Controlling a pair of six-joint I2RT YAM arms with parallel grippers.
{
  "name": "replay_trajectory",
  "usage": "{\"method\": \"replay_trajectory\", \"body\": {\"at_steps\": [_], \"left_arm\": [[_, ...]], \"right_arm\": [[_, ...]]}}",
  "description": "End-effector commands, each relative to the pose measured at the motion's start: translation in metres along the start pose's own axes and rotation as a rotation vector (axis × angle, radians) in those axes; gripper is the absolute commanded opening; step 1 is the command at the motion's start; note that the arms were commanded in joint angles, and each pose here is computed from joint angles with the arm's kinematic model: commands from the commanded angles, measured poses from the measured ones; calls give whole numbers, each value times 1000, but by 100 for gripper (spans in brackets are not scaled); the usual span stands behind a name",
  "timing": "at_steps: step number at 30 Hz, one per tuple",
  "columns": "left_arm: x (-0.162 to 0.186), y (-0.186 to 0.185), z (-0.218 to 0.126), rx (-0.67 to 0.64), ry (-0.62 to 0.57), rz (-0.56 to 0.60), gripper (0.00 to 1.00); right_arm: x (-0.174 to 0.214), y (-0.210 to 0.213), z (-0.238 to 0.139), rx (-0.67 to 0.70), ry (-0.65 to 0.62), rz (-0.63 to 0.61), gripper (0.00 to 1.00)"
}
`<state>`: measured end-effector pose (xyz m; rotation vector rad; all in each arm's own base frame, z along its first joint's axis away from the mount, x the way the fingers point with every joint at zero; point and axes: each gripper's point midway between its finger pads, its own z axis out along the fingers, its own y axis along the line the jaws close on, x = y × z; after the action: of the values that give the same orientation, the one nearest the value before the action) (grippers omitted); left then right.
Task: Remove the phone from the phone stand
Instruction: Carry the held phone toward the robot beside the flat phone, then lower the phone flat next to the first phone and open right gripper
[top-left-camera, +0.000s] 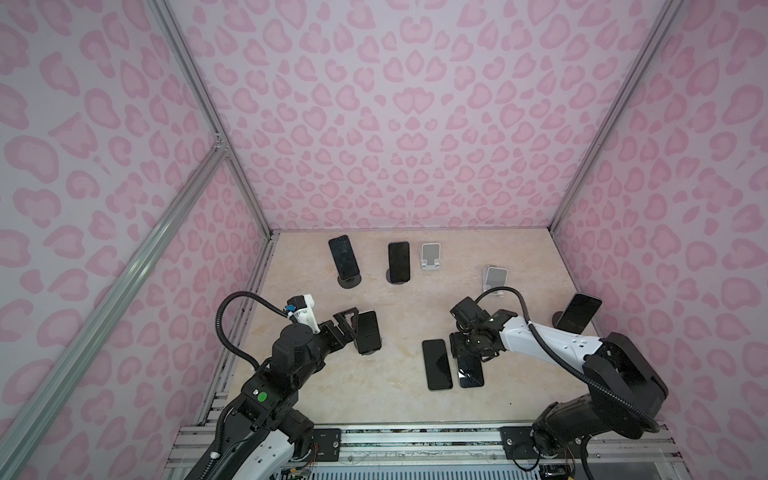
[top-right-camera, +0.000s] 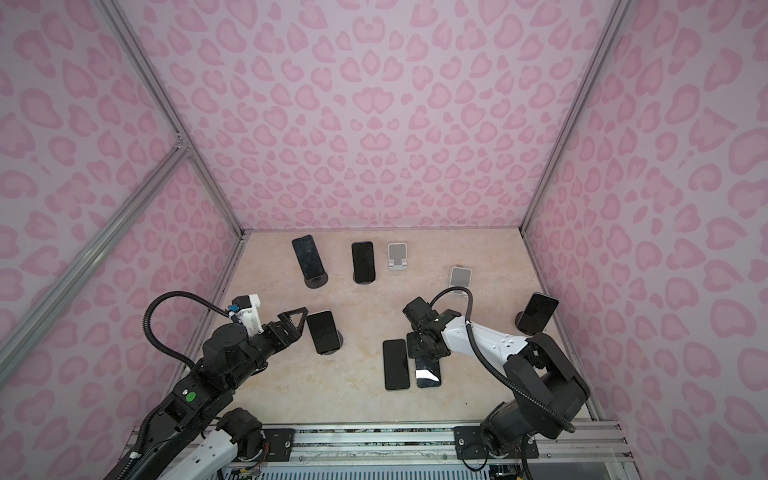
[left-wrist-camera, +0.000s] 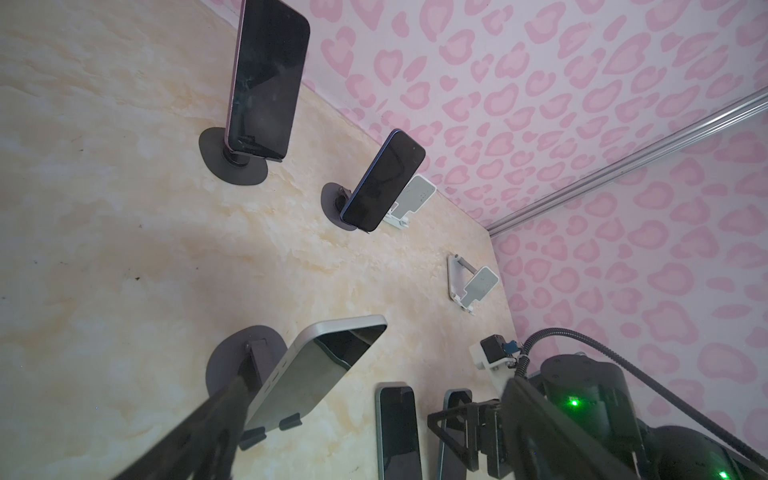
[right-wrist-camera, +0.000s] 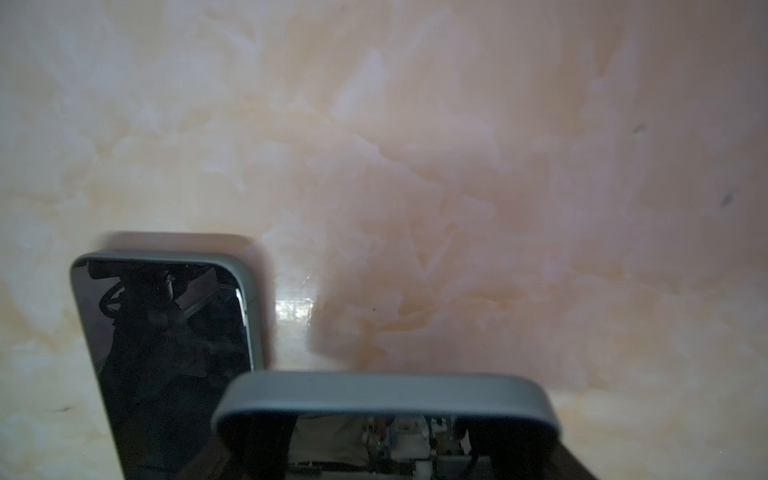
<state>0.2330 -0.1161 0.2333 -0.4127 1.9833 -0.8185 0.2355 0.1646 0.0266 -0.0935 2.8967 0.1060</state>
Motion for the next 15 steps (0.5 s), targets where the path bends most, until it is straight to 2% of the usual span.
{"method": "replay_trajectory", "body": {"at_steps": [1, 15], "left_arm": [[-2, -2, -1, 9, -9, 1, 98], [-2, -2, 1, -3, 0, 18, 98]], "right_arm": [[-1, -3, 7, 12, -19, 33, 69], [0, -8, 22, 34, -42, 94, 73]]}}
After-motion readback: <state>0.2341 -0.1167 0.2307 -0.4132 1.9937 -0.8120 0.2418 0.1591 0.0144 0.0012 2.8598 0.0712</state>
